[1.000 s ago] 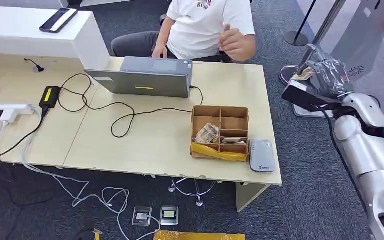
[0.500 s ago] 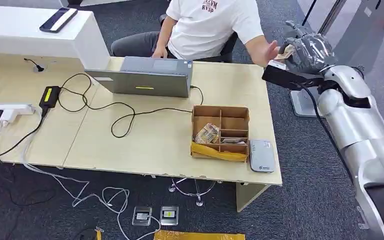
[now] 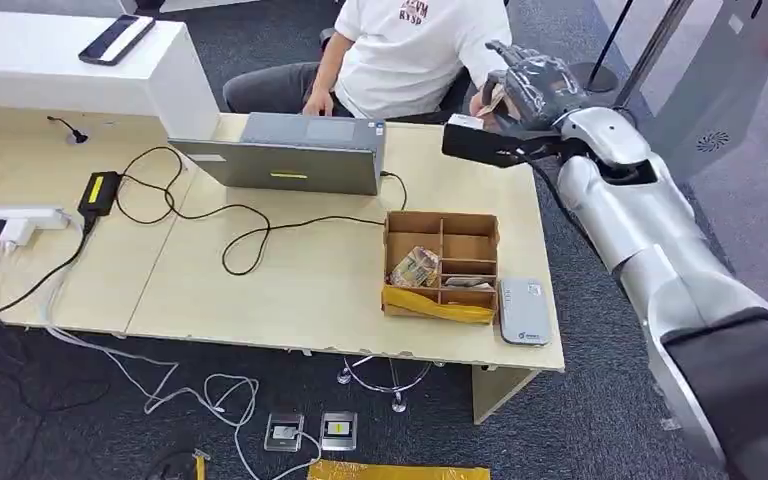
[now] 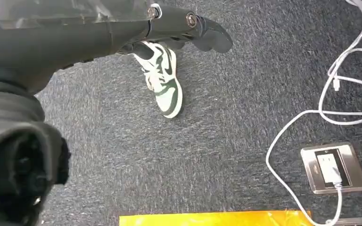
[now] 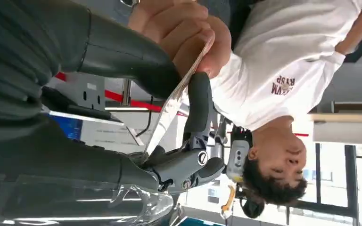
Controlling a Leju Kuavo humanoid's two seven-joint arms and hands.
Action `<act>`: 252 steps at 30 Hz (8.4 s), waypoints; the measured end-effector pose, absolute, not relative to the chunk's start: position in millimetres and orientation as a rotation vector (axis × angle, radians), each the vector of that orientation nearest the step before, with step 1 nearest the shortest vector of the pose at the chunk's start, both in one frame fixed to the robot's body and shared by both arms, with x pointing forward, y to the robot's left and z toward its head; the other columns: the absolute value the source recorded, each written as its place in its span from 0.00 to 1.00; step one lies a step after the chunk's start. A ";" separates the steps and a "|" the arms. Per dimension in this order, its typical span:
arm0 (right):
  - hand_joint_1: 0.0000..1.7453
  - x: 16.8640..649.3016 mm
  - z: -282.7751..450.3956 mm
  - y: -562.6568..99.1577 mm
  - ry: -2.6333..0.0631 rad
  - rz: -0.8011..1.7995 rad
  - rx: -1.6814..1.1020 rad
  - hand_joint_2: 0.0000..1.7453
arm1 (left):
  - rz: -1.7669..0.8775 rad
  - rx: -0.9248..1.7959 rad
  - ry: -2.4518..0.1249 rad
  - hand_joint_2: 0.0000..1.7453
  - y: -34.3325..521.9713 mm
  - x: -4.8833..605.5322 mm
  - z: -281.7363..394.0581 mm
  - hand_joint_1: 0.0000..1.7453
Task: Pass the card to the sensor for recognition and then transmit it.
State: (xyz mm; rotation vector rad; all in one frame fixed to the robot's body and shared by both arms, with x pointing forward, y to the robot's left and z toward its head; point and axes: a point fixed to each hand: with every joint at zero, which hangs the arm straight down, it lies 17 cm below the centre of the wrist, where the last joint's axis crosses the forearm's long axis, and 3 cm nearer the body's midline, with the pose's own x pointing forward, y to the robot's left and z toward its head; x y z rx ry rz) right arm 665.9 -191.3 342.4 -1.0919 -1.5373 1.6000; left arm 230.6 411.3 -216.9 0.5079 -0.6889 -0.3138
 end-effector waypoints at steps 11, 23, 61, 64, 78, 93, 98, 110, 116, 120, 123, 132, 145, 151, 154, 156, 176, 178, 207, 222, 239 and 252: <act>0.00 667.1 314.2 -186.6 -1.441 1.621 -1.077 1.00 | -0.339 0.490 -0.681 0.00 408.5 232.8 -217.9 0.00; 0.00 668.2 291.9 -202.9 -1.388 1.597 -1.093 1.00 | -0.361 0.484 -0.683 0.00 405.5 241.3 -216.1 0.00; 0.00 662.0 356.9 -189.6 -1.827 1.241 -0.882 0.00 | -0.349 0.514 -0.668 0.00 410.9 227.0 -219.3 0.00; 0.00 662.2 358.1 -190.7 -1.829 1.231 -0.880 0.00 | -0.349 0.514 -0.667 0.00 410.9 226.6 -219.5 0.00; 0.00 617.5 319.3 -173.5 -1.888 0.889 -0.223 1.00 | -0.301 0.528 -0.658 0.00 415.1 209.8 -222.9 0.00; 0.00 557.7 281.7 -201.0 -1.929 0.893 -0.206 1.00 | -0.301 0.526 -0.653 0.00 414.4 206.1 -224.3 0.00; 0.00 537.9 270.8 -194.1 -1.899 0.966 -0.151 1.00 | -0.299 0.523 -0.654 0.00 412.4 206.2 -224.7 0.00; 0.00 494.6 261.8 -184.2 -1.878 0.992 -0.051 1.00 | -0.289 0.527 -0.649 0.00 413.4 205.6 -224.8 0.00; 0.00 508.5 245.8 -212.7 -1.821 1.131 -0.445 1.00 | -0.289 0.530 -0.650 0.00 413.9 205.8 -224.5 0.00; 0.00 509.5 221.4 -219.6 -1.742 1.272 -0.684 1.00 | -0.290 0.524 -0.650 0.00 413.1 206.0 -224.8 0.00; 0.00 508.0 205.8 -224.3 -1.683 1.302 -0.735 1.00 | -0.299 0.515 -0.650 0.00 411.5 206.2 -225.3 0.00; 0.00 509.1 186.6 -231.8 -1.559 1.438 -0.907 1.00 | -0.297 0.514 -0.646 0.00 411.5 205.8 -225.8 0.00; 0.00 510.5 172.0 -227.1 -1.486 1.551 -0.989 1.00 | -0.311 0.512 -0.649 0.00 410.1 208.7 -225.3 0.00; 0.00 515.0 170.3 -227.4 -1.473 1.549 -1.021 1.00 | -0.313 0.510 -0.648 0.00 409.6 212.4 -224.6 0.00; 0.00 519.9 170.5 -225.3 -1.479 1.540 -1.025 1.00 | -0.313 0.510 -0.650 0.00 409.6 213.3 -224.3 0.00; 0.00 524.4 171.8 -223.0 -1.494 1.523 -1.018 1.00 | -0.313 0.510 -0.650 0.00 409.5 213.8 -224.1 0.00; 0.00 532.6 140.3 -220.0 -1.454 1.489 -0.907 1.00 | -0.314 0.508 -0.650 0.00 409.2 215.0 -224.0 0.00; 0.00 532.7 137.9 -221.0 -1.447 1.490 -0.905 1.00 | -0.314 0.508 -0.649 0.00 409.3 215.0 -224.0 0.00; 0.00 535.4 105.7 -221.2 -1.397 1.488 -0.820 1.00 | -0.323 0.509 -0.647 0.00 408.9 216.8 -223.7 0.00; 0.00 524.6 81.3 -203.5 -1.384 1.495 -0.749 1.00 | -0.329 0.511 -0.650 0.00 408.7 221.4 -222.4 0.00; 0.00 521.4 68.7 -200.7 -1.369 1.500 -0.735 1.00 | -0.340 0.505 -0.649 0.00 407.1 223.6 -222.3 0.00; 0.00 520.2 69.0 -192.6 -1.389 1.495 -0.718 1.00 | -0.350 0.505 -0.656 0.00 406.1 228.0 -220.9 0.00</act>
